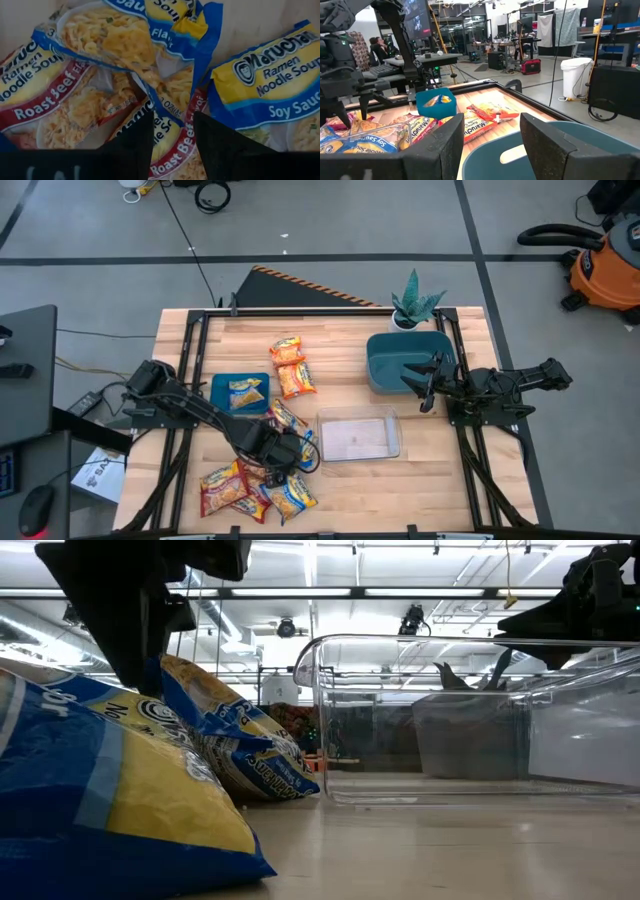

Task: Sort Maruchan noodles
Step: Put the blue noodle pack into the blue bin

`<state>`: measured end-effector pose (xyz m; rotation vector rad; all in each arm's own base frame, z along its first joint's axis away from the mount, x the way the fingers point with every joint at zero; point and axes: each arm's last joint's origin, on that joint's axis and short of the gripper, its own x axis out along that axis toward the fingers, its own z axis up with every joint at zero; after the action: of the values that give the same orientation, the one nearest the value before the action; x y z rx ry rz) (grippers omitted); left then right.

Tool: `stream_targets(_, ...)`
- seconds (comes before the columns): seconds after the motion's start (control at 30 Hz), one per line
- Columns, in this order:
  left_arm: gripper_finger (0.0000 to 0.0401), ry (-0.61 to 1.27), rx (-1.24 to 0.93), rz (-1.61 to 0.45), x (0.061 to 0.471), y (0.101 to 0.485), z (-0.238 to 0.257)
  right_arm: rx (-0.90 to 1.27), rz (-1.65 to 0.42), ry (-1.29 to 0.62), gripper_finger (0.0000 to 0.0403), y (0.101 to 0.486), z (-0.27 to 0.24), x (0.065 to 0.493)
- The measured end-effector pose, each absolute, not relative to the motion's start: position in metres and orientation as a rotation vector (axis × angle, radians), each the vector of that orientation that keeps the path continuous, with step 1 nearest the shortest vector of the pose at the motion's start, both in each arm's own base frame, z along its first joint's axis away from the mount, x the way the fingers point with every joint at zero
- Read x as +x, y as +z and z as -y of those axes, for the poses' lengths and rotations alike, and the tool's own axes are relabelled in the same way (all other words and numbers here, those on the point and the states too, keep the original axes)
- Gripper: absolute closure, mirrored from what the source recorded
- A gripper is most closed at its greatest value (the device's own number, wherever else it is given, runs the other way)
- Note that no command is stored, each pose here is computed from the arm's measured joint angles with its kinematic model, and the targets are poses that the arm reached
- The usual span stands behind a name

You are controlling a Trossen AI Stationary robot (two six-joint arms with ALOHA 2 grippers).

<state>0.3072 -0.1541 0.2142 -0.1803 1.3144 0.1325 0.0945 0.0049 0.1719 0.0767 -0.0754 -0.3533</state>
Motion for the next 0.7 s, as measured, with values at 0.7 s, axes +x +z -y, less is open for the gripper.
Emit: stream_targets(0.7,0.0366,0.165,-0.155,-1.325,0.313,0.214,0.136,0.077,0.075,-0.353,0.0204,0.172,-0.005,0.095)
